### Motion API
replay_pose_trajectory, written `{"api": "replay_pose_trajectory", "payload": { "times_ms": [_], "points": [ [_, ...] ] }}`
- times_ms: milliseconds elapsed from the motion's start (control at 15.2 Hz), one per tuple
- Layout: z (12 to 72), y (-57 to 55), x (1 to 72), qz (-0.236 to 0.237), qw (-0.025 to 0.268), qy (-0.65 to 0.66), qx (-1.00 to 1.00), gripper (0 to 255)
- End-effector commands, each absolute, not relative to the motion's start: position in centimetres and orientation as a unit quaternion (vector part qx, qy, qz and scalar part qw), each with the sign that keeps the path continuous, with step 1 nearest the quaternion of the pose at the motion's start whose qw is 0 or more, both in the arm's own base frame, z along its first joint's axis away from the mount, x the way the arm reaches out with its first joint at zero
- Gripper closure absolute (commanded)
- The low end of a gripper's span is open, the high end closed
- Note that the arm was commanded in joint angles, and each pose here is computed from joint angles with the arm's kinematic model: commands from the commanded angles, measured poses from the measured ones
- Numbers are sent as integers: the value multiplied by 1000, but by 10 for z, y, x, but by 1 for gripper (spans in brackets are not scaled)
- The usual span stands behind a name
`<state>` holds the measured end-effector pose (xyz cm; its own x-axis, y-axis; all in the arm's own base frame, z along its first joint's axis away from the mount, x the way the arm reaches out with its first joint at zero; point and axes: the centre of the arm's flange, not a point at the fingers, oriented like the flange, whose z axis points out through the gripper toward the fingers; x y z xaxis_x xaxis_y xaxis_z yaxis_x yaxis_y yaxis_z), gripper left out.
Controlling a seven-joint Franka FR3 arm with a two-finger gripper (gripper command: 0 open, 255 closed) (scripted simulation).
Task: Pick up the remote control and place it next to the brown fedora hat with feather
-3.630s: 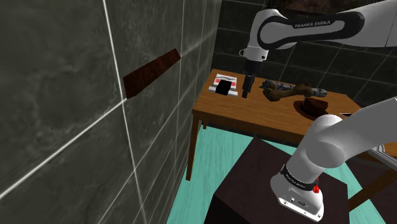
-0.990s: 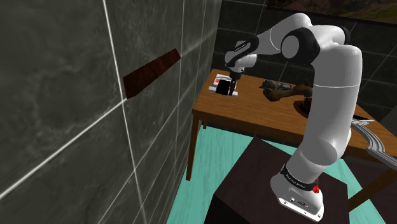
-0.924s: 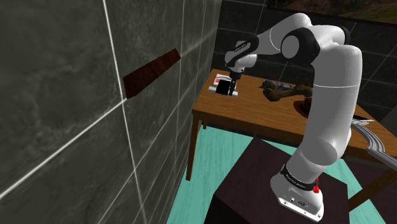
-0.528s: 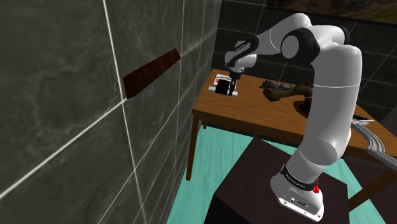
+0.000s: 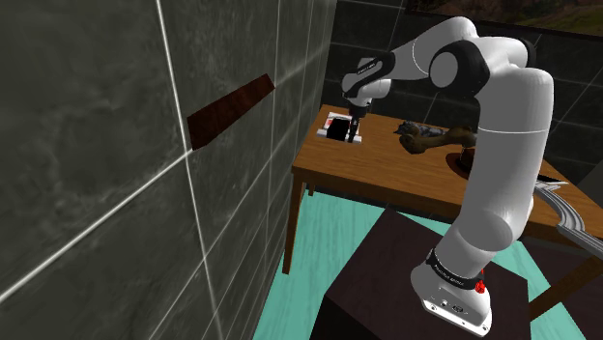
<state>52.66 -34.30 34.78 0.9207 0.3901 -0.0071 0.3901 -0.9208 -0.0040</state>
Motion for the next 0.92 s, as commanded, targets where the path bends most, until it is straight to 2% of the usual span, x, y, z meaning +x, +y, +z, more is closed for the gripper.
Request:
{"api": "replay_pose_trajectory", "payload": {
  "times_ms": [0, 858],
  "points": [
    [358, -344, 526, 3, 1, -199, -980, 255],
    [427, -344, 526, 3, 1, -199, -980, 255]
  ]
}}
